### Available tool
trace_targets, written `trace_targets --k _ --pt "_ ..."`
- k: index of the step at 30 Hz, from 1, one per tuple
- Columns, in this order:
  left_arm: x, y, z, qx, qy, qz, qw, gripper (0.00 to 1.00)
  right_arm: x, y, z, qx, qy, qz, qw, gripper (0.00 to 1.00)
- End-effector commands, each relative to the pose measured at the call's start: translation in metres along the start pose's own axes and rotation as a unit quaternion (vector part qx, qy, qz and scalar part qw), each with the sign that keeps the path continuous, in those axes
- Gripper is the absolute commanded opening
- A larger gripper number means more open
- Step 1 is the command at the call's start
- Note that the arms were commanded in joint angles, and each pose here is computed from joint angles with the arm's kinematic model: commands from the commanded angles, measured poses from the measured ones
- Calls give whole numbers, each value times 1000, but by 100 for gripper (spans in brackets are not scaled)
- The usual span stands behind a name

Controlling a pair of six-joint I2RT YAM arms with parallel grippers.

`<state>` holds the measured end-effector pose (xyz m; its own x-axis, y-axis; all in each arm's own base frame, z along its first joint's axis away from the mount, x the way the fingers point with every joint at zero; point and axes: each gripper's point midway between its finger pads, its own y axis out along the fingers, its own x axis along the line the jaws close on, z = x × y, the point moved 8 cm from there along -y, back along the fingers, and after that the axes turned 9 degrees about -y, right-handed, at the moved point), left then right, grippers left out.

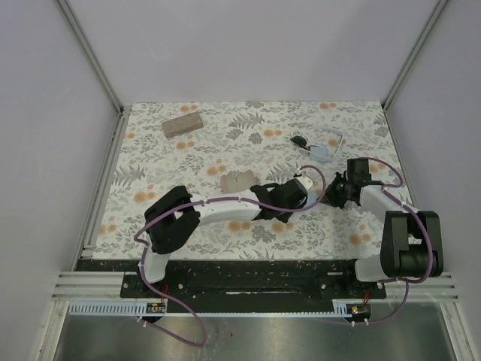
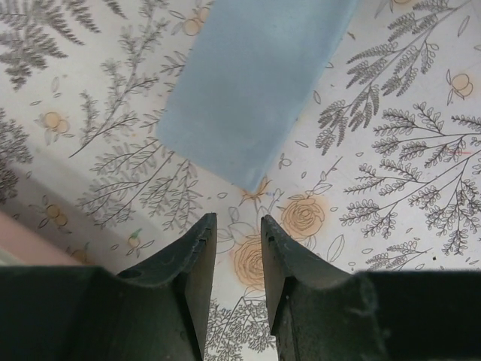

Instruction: Organize the sunglasses

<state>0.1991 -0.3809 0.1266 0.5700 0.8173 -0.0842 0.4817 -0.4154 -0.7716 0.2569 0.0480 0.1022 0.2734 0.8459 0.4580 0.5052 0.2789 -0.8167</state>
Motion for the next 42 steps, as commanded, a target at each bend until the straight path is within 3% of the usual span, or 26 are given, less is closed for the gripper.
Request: trace_targets --k 1,11,25,42 --pt "-20 7 -15 -26 35 37 998 34 1 -2 -3 -10 -9 -2 1000 0" --pt "-28 22 -12 -79 60 58 993 41 2 2 -9 -7 -5 -5 1000 0" --pt "-24 45 1 -35 81 20 996 41 0 2 -8 -6 -6 -6 1000 0" --pt "-2 67 15 31 38 -7 999 22 0 0 -7 -9 -6 -8 1000 0"
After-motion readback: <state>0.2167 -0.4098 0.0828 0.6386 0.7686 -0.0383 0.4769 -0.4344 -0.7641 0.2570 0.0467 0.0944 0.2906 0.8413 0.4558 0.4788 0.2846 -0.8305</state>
